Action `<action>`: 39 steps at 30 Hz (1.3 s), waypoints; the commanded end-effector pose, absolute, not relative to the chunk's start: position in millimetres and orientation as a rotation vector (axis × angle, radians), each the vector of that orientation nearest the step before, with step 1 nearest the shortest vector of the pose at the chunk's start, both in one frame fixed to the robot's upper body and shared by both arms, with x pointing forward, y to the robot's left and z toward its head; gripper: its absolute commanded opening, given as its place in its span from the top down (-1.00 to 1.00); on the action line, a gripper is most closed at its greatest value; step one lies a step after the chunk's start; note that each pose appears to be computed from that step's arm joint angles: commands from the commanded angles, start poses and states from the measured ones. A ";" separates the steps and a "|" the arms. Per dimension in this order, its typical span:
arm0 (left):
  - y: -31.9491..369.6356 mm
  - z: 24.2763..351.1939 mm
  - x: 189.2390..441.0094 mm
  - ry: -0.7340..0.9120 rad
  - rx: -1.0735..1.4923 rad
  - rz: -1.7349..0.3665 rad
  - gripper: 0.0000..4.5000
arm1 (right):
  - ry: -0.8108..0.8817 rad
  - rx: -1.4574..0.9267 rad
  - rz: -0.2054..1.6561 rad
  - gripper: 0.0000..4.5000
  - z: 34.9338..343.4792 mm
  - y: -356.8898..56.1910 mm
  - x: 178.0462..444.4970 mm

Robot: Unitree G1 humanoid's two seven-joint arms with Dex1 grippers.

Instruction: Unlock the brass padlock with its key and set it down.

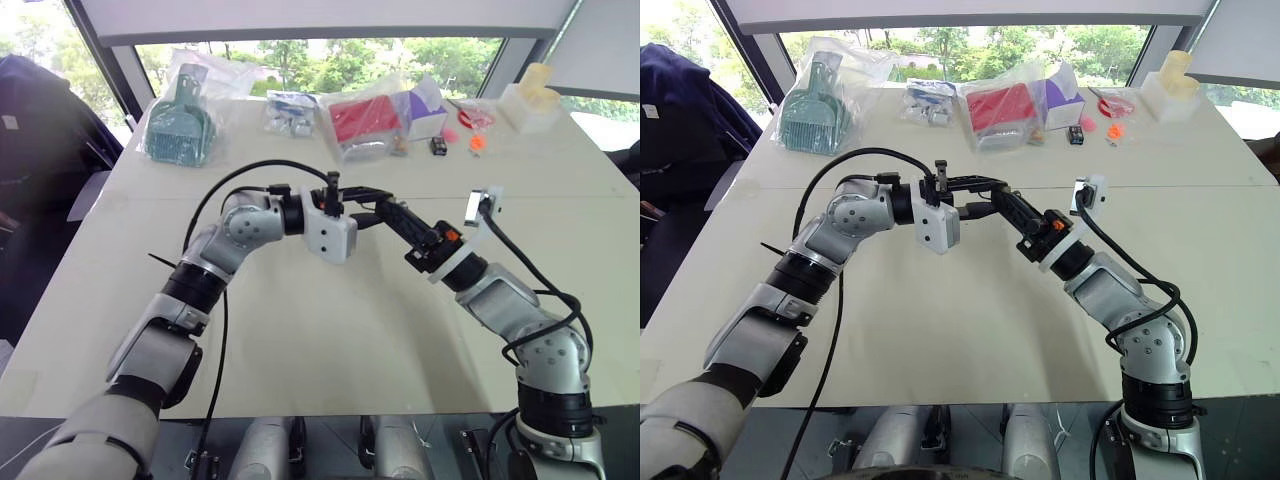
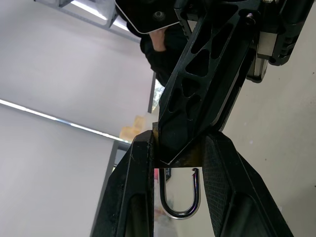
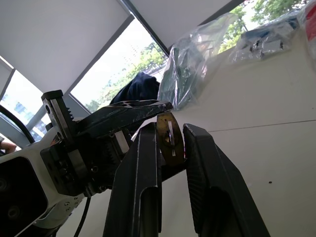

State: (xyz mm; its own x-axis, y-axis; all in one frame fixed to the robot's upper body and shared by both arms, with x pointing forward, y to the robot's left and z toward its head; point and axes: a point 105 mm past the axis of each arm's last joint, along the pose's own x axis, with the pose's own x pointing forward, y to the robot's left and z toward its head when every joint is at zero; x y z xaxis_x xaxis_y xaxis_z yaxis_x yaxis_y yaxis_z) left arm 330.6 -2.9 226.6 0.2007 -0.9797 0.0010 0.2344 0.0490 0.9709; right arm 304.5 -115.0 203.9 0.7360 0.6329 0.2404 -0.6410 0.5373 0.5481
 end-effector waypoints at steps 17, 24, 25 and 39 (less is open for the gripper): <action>27.4 244.2 355.0 -0.419 0.611 -1.288 -0.63 | -0.045 0.610 0.721 0.94 208.4 -123.6 304.7; 26.1 241.8 366.2 -0.402 0.590 -1.246 -0.63 | -0.050 0.612 0.736 0.94 211.3 -120.5 302.6; 25.7 241.4 367.8 -0.404 0.592 -1.241 -0.63 | -0.051 0.613 0.740 0.94 211.7 -119.8 302.0; 11.9 247.5 383.3 -0.455 0.610 -1.172 -0.63 | -0.022 0.626 0.826 0.94 208.4 -102.4 285.1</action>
